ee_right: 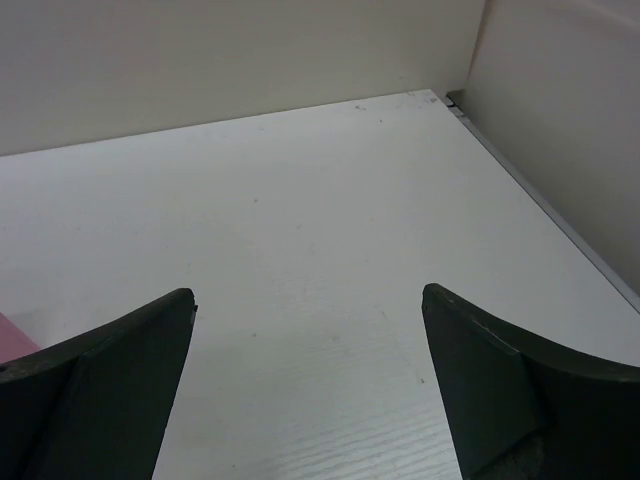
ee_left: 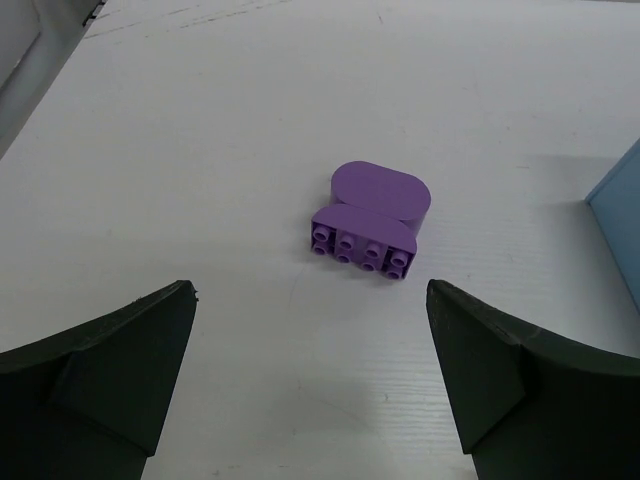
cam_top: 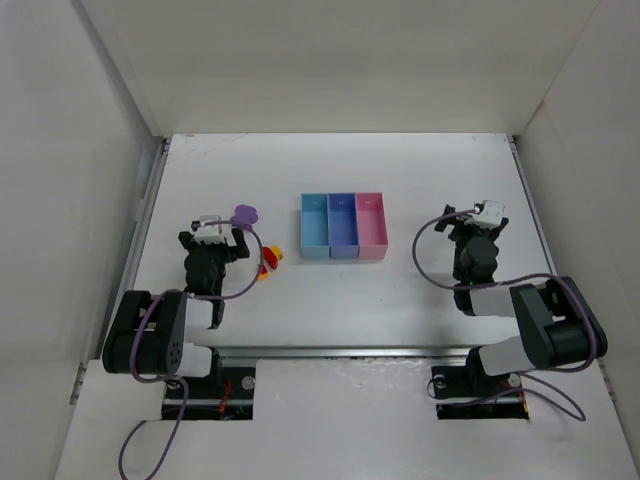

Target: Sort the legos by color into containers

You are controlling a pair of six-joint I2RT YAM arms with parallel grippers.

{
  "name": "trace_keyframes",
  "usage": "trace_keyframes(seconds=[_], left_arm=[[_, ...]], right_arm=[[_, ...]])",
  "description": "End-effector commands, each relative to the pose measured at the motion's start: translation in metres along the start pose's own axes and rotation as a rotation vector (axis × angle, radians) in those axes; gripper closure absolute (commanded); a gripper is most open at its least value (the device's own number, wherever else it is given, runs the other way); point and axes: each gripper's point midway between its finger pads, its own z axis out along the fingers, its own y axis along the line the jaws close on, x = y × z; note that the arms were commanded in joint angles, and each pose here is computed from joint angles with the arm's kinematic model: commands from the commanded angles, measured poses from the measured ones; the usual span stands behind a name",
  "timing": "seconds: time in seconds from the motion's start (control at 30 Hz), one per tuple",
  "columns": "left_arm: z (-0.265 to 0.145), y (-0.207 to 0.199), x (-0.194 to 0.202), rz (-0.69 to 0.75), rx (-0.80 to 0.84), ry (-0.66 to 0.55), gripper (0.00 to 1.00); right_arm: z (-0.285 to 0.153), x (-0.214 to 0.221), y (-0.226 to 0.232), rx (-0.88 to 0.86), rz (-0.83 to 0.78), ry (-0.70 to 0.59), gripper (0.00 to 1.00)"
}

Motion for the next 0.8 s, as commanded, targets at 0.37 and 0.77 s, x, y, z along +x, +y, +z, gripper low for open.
trace_keyframes(seconds=[0.37, 0.77], left_arm=[[-0.010, -0.048, -0.106, 0.238, 0.236, -0.221, 0.00], [-0.020, 0.013, -0.332, 0.315, -0.300, -0.380, 0.00]], right_arm=[[0.064, -0.166, 0.032, 0.056, -0.330, 0.081, 0.00], [0.056, -0.301, 0.100, -0.114, -0.504, -0.201, 0.00]])
